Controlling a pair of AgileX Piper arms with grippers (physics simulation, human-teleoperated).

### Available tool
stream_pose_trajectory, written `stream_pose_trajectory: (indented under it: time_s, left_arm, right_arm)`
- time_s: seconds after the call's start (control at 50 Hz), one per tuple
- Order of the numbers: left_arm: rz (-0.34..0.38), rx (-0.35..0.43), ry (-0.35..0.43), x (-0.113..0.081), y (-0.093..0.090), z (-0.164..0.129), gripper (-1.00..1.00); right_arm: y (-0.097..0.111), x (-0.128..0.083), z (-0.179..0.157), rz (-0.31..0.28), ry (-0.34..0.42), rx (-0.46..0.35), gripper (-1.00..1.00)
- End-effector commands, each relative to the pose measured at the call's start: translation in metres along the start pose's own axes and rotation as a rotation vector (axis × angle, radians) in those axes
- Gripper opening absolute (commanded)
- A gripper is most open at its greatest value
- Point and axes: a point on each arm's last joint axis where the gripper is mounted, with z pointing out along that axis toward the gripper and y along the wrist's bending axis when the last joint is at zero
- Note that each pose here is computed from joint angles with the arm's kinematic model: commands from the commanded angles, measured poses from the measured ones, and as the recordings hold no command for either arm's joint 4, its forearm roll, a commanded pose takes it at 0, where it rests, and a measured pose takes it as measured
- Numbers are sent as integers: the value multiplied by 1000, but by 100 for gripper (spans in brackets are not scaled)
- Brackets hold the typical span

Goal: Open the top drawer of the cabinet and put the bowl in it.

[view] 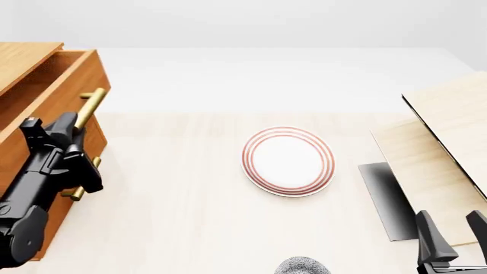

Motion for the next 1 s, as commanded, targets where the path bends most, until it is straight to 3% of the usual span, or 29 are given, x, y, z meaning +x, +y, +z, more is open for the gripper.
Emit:
stream_pose_trajectory:
  time_s: [0.02,0.48,0.5,0.9,1.0]
  left_arm:
    - [29,-41,-87,-18,4,-3,-100]
    - [3,-49,-144,-30,2,-7,-100]
    - [8,-50,-149,-31,1,-7,100]
    - [12,-70,-208,-44,0,-12,100]
    - [-3,-75,-227,-47,7,-15,100]
  right_arm:
    - [0,0,0,0,-1,0,100]
    - [0,0,0,0,-1,0,100]
    - [0,0,0,0,-1,0,100]
    - [0,0,0,0,-1,0,100]
    - [0,0,0,0,-1,0,100]
